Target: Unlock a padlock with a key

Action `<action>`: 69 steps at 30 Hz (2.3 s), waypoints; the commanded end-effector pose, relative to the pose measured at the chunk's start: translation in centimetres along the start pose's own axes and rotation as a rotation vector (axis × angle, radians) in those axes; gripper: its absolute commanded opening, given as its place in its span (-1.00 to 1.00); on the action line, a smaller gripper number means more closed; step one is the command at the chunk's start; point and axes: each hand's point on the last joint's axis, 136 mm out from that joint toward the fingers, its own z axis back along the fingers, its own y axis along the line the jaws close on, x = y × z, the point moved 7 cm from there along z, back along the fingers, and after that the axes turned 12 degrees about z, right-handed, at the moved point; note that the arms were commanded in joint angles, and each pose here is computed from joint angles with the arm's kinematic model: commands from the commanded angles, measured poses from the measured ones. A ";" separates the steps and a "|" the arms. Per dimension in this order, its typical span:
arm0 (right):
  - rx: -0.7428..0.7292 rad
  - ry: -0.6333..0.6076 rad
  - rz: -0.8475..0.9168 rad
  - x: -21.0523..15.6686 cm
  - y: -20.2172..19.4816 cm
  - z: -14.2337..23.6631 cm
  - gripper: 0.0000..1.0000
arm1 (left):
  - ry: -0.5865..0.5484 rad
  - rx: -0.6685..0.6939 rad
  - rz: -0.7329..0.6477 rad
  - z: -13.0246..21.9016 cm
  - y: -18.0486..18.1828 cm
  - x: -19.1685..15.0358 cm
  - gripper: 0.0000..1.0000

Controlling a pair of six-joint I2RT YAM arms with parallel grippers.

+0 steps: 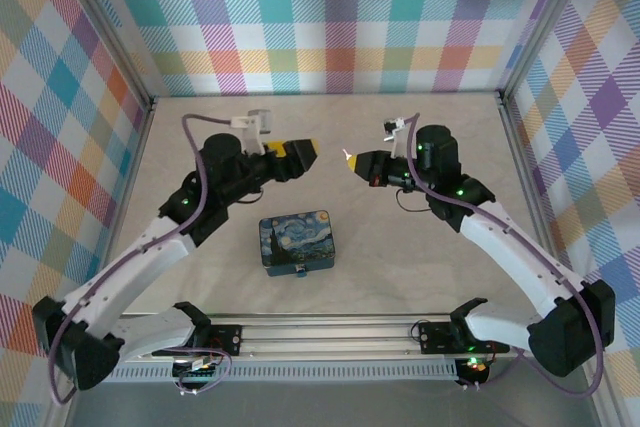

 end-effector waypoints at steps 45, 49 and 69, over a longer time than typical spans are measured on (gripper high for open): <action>-0.132 0.069 0.057 -0.6 -0.9 0.5 -1.00 | 0.583 0.578 0.196 -3.2 18.5 -14.2 0.76; -0.142 0.072 0.056 -0.7 -1.0 0.7 -1.00 | 0.598 0.556 0.173 -5.4 18.4 -13.8 0.73; -0.176 0.227 -0.058 -5.3 -3.9 -1.3 -1.00 | 0.645 0.457 -0.157 -16.3 17.4 -9.2 0.77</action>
